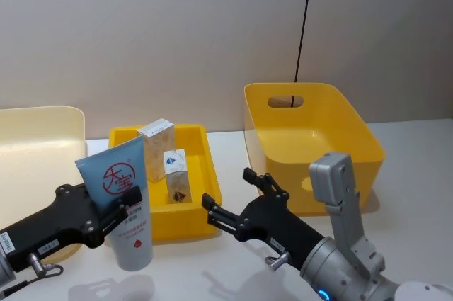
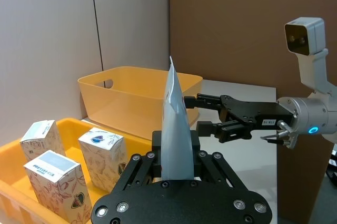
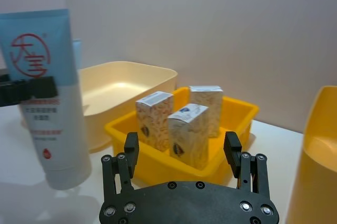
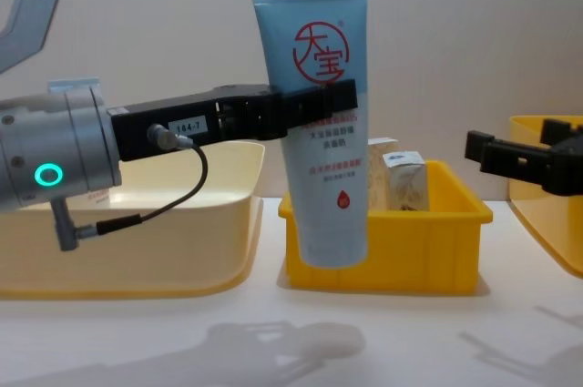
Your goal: Bimanual collaborative sorting of washing and personal care products
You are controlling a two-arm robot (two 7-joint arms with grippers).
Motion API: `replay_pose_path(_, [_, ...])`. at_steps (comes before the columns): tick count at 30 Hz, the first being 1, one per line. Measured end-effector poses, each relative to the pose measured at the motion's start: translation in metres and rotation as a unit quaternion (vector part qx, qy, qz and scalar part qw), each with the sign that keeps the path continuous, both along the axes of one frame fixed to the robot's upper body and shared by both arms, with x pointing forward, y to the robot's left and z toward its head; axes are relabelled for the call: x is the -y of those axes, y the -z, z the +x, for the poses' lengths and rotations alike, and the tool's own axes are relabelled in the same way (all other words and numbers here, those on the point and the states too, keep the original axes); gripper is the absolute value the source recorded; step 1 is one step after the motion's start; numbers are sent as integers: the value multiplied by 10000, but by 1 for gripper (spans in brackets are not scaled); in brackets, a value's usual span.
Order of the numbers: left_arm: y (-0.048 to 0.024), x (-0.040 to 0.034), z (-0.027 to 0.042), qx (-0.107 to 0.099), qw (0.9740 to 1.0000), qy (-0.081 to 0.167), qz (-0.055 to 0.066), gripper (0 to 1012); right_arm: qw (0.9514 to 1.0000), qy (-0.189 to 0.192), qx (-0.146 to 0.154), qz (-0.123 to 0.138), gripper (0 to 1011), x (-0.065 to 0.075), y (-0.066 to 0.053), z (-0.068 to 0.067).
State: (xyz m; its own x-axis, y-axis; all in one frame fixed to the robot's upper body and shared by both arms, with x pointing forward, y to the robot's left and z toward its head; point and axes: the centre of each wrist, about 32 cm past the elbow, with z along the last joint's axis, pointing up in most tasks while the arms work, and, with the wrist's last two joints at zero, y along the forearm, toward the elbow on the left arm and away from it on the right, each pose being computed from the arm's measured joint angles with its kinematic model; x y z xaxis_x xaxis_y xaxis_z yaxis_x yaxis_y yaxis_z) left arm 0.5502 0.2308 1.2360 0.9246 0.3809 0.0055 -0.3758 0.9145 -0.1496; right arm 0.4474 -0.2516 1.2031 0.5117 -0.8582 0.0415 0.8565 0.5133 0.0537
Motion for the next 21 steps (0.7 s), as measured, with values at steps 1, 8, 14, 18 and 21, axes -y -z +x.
replay_pose_path(1, [1, 0, 0, 0, 10000, 3, 2, 270, 9999, -102, -6, -5, 1004, 8, -15, 8])
replay_pose_path(8, [5, 1, -1, -1, 10000, 12, 8, 270, 9984, -558, -53, -23, 1004, 35, -73, 46])
replay_pose_path(14, [6, 1, -1, 0, 10000, 17, 9, 269, 9946, -1032, -118, -48, 1004, 46, -131, 97])
replay_pose_path(18, [7, 2, -1, 2, 10000, 21, 10, 270, 9901, -1391, -188, -74, 1004, 49, -165, 143])
replay_pose_path(21, [8, 3, -2, 2, 10000, 23, 10, 270, 9861, -1643, -248, -95, 1004, 44, -184, 180])
